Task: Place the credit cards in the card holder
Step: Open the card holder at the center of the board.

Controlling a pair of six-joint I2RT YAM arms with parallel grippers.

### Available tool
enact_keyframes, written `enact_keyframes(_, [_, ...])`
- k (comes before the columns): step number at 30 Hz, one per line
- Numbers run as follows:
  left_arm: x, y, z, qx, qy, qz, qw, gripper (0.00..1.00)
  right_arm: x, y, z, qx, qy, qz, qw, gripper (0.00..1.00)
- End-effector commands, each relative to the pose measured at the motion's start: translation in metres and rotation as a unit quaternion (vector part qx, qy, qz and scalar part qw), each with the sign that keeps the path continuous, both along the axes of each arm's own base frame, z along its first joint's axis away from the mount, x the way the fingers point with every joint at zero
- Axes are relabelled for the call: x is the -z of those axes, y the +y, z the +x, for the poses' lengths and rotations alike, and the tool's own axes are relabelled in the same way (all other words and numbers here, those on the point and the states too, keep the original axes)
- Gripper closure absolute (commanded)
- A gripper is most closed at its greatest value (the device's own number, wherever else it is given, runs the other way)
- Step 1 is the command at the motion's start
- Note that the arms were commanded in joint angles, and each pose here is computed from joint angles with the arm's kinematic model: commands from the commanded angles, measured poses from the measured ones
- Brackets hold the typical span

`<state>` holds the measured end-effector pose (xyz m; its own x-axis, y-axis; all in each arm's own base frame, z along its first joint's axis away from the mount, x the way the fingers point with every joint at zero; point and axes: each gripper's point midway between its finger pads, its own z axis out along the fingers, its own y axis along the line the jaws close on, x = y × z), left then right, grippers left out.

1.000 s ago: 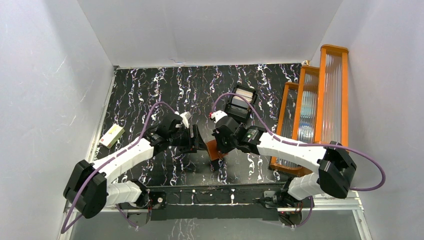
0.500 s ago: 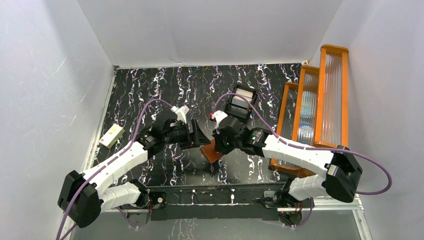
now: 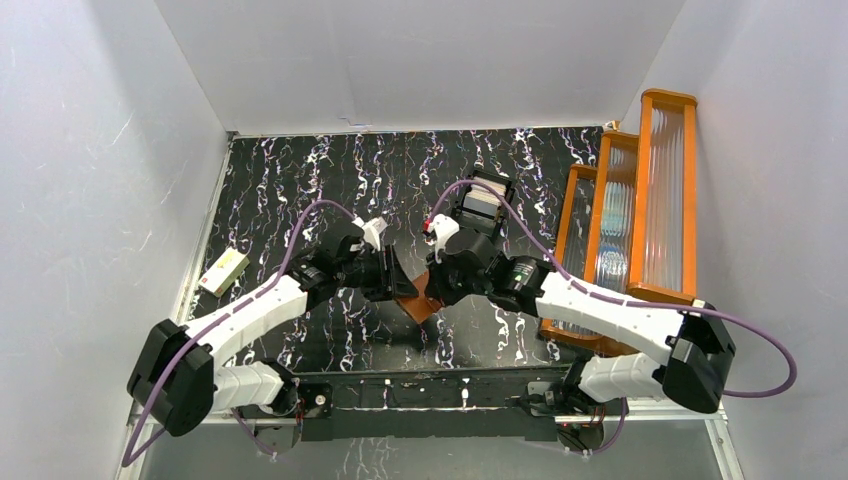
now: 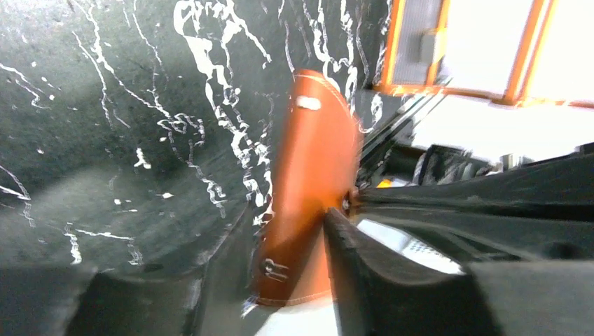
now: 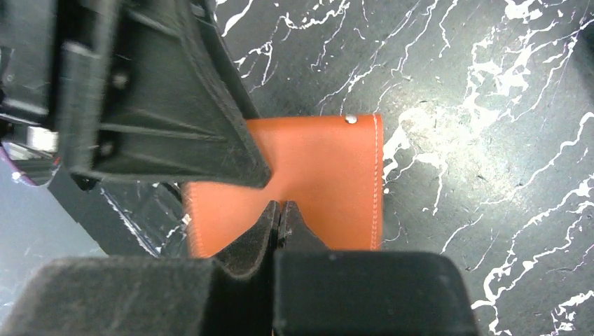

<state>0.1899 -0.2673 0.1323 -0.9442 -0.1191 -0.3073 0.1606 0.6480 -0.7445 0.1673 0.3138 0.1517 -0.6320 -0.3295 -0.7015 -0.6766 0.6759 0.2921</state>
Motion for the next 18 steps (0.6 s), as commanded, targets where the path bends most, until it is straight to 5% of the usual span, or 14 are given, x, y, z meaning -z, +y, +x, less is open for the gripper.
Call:
enact_keyframes(1, [0.0, -0.003, -0.007, 0.018, 0.019, -0.011, 1.0, 0.78, -0.03, 0.009, 0.004, 0.001, -0.031, 0.056, 0.998, 1.0])
enact_keyframes(4, [0.003, 0.001, -0.002, 0.0, 0.022, 0.008, 1.0, 1.0, -0.033, 0.005, 0.003, 0.009, -0.032, 0.06, 0.998, 1.0])
enact_keyframes(12, [0.028, 0.019, 0.002, -0.064, 0.061, 0.068, 0.994, 1.0, -0.046, -0.015, 0.006, 0.031, -0.079, 0.091, 0.992, 1.0])
enact_keyframes(16, [0.045, 0.039, 0.005, -0.097, 0.07, 0.129, 0.984, 0.59, -0.039, -0.015, 0.005, 0.035, -0.076, 0.094, 0.992, 1.0])
enact_keyframes(18, [0.045, 0.048, 0.007, -0.101, 0.057, 0.153, 0.981, 0.47, -0.04, -0.013, 0.007, 0.036, -0.075, 0.091, 0.992, 1.0])
